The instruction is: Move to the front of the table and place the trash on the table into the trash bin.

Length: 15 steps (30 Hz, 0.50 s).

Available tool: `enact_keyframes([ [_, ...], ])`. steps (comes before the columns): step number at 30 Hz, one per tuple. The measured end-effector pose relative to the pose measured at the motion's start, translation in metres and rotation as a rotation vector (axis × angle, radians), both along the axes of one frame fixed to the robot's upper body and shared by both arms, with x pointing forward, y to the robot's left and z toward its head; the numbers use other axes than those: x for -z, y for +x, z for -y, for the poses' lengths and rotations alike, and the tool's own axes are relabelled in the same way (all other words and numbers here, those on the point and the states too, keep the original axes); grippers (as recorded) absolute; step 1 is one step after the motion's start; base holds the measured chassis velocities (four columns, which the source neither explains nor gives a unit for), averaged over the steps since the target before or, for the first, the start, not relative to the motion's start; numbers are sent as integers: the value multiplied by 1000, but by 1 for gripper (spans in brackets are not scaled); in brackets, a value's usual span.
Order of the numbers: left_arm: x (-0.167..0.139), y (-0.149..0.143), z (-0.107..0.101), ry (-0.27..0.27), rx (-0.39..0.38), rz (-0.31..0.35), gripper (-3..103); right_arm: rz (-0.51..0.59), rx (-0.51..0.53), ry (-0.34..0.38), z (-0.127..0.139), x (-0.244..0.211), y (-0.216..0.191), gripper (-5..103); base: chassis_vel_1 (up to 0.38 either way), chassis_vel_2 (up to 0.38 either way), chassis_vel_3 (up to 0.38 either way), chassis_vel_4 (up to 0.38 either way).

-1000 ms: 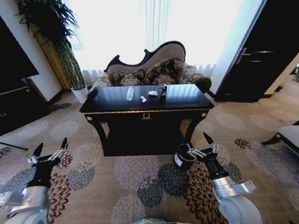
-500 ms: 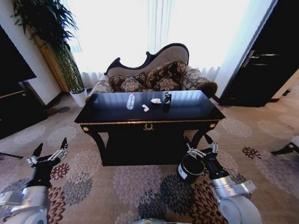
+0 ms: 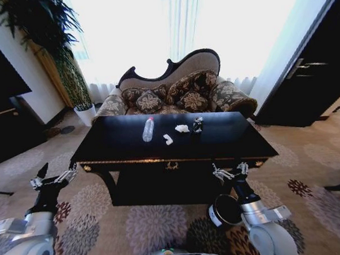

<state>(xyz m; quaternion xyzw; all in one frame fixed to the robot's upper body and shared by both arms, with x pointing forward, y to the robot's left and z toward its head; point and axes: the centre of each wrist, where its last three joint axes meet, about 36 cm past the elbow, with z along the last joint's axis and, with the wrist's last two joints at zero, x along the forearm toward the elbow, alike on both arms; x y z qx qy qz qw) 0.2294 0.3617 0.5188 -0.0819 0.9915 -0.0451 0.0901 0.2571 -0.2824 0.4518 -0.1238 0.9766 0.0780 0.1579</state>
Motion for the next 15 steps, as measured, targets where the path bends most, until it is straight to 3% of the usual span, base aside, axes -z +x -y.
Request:
enact_keyframes([
  [7,0,0,0,0,0,1,100,17,-3,5,0,-1,0,100,-171,156,173,-189],
  [15,-2,-3,2,7,1,1,100,26,-9,0,0,0,-1,100,-11,4,5,-7],
])
